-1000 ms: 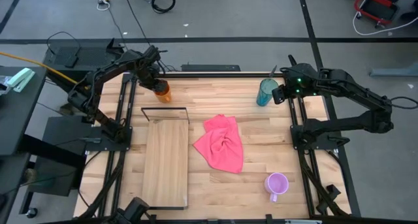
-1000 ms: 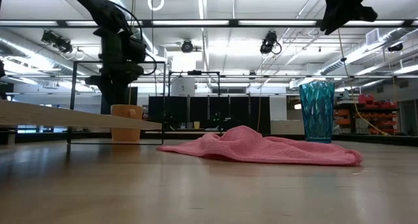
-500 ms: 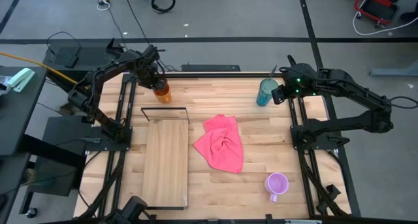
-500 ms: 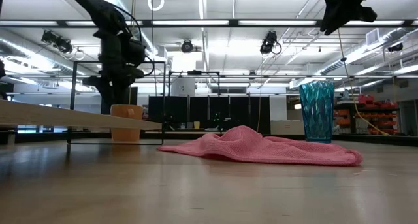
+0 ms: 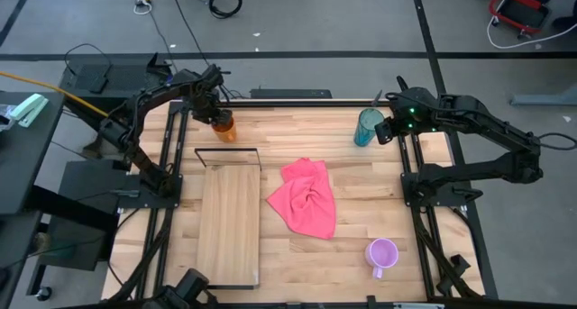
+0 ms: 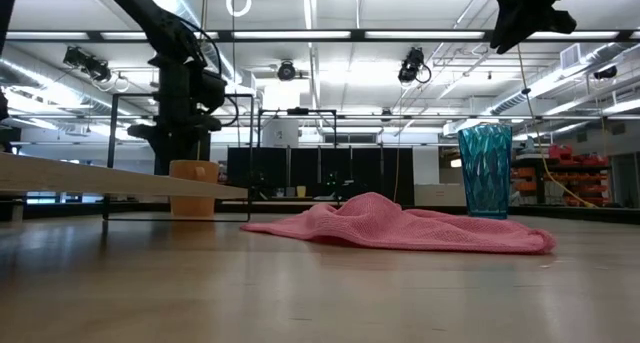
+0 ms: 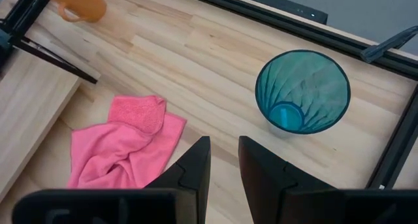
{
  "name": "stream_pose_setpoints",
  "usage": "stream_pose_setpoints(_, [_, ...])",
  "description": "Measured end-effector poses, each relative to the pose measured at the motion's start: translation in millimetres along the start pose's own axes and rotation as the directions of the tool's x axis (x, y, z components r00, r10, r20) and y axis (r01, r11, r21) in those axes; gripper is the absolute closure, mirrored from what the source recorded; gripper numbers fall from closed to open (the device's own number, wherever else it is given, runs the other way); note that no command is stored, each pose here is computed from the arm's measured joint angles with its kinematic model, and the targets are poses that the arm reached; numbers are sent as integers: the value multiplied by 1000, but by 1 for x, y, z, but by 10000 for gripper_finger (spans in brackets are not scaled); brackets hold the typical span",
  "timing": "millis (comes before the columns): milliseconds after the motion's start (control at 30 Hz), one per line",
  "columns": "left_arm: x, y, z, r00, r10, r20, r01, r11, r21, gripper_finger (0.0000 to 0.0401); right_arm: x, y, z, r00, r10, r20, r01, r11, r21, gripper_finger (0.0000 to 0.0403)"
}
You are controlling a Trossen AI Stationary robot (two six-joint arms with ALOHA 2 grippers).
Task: Stack small to large cups/mugs on shelf
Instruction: Move the orange cup to the center of the table
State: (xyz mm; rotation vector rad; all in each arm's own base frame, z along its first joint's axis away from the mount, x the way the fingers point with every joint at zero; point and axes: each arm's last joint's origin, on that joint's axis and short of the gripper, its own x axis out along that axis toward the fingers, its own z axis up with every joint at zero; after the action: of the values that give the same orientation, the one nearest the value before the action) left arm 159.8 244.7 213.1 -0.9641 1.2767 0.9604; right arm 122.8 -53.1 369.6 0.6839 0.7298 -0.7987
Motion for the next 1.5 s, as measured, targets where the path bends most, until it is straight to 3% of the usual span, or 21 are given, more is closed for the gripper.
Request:
stream_pose_setpoints(133, [0, 0, 0, 1000, 0, -3, 0, 1000, 0, 290, 0, 0, 0, 1000, 0, 0, 0, 1000, 0, 315])
stream_pose_setpoints(400, [0, 0, 0, 1000, 0, -1, 0, 1000, 3, 385, 0, 0, 0, 1000, 0, 0, 0, 1000, 0, 315])
stream_pose_setpoints(600, [0, -2, 0, 1000, -1, 1, 1, 999, 33, 370, 0, 0, 0, 1000, 0, 0, 0, 1000, -7, 315])
stream_pose_setpoints(733, [0, -7, -2, 1000, -7, 0, 7, 998, 57, 386, 0, 0, 0, 1000, 0, 0, 0, 1000, -8, 315])
stream_pose_setpoints(967, [-6, -30, -5, 996, -87, -7, 87, 988, 128, 386, 0, 0, 0, 1000, 0, 0, 0, 1000, -25, 315])
stream_pose_setpoints(1300, [-50, -72, 1, 977, -185, 108, 159, 965, 209, 386, 0, 0, 0, 1000, 0, 0, 0, 999, -34, 315])
stream_pose_setpoints(1500, [-91, -103, 0, 939, -272, 212, 203, 933, 298, 386, 0, 0, 0, 1000, 0, 0, 0, 999, -34, 315])
